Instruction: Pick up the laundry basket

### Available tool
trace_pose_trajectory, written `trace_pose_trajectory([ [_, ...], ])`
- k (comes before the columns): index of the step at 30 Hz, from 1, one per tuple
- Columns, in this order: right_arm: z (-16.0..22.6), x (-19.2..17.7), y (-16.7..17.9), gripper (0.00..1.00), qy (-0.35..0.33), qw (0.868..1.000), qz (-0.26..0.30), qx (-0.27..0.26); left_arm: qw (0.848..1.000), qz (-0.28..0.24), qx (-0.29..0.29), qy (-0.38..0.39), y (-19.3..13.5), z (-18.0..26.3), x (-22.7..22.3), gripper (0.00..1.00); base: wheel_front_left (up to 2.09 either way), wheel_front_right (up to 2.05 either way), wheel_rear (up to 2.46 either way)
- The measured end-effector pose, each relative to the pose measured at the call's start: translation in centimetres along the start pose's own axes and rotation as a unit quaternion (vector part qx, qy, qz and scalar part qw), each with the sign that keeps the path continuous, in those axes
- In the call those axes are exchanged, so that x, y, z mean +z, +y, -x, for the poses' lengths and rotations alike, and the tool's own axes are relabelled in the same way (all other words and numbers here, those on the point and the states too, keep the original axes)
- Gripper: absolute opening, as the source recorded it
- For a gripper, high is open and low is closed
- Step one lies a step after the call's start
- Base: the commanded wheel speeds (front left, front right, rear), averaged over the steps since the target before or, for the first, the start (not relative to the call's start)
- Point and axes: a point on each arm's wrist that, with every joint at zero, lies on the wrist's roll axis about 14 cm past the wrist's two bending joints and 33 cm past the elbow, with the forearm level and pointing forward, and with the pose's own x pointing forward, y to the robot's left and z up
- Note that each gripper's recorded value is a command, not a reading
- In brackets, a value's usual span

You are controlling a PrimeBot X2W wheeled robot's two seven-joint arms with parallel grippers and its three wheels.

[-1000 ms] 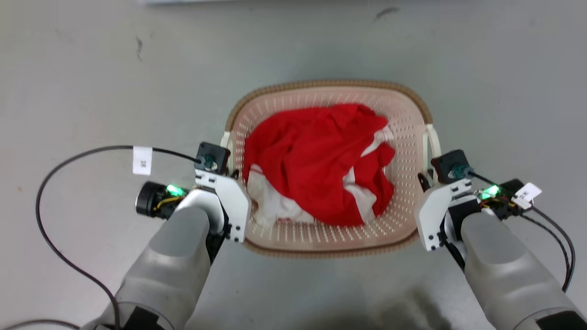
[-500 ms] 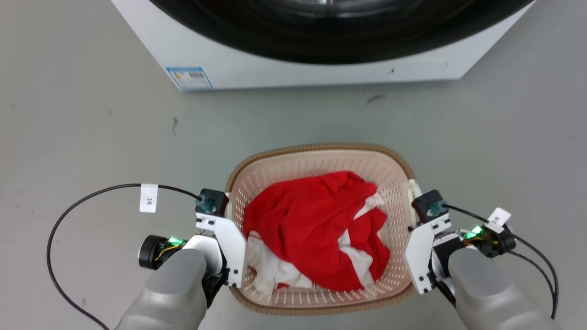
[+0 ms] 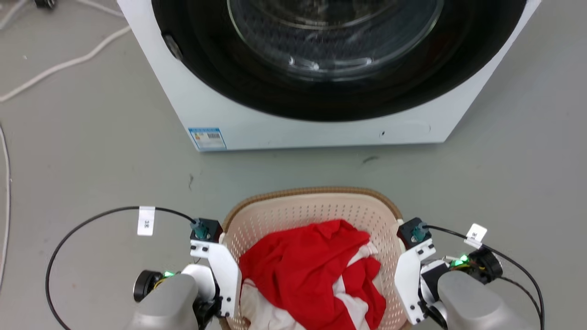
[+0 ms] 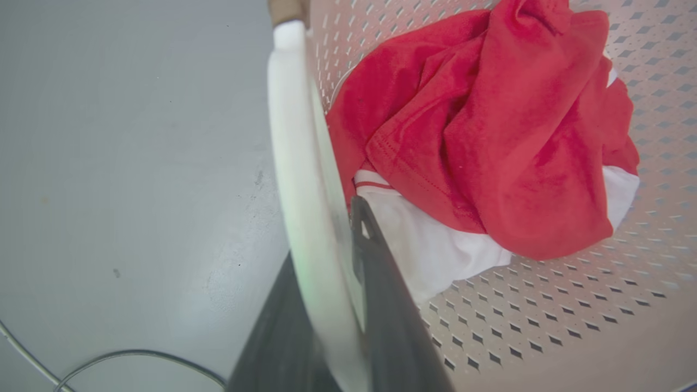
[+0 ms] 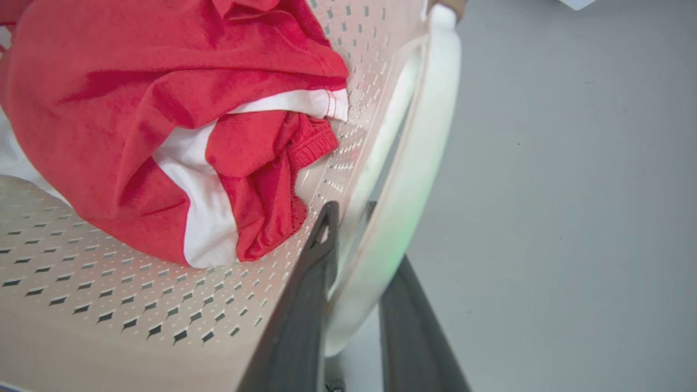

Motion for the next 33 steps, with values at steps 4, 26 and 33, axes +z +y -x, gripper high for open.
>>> trace_pose_trajectory([
  [4,1.2,-0.2,0.5,0.0,0.001,1.0,0.0,0.0,1.0,0.0,-0.002,0.004,-0.4,1.2,-0.5,0.0,0.0,0.0,0.0],
  [26,5.6,-3.0,1.4,0.0,0.033,0.999,-0.014,0.001,0.999,-0.013,-0.021,0.027,-3.0,4.6,-3.0,0.0,0.0,0.0,0.0],
  [33,6.0,-3.3,1.7,0.0,0.036,0.999,-0.013,0.005,0.999,-0.014,-0.019,0.028,-3.1,5.0,-3.3,0.0,0.0,0.0,0.0],
])
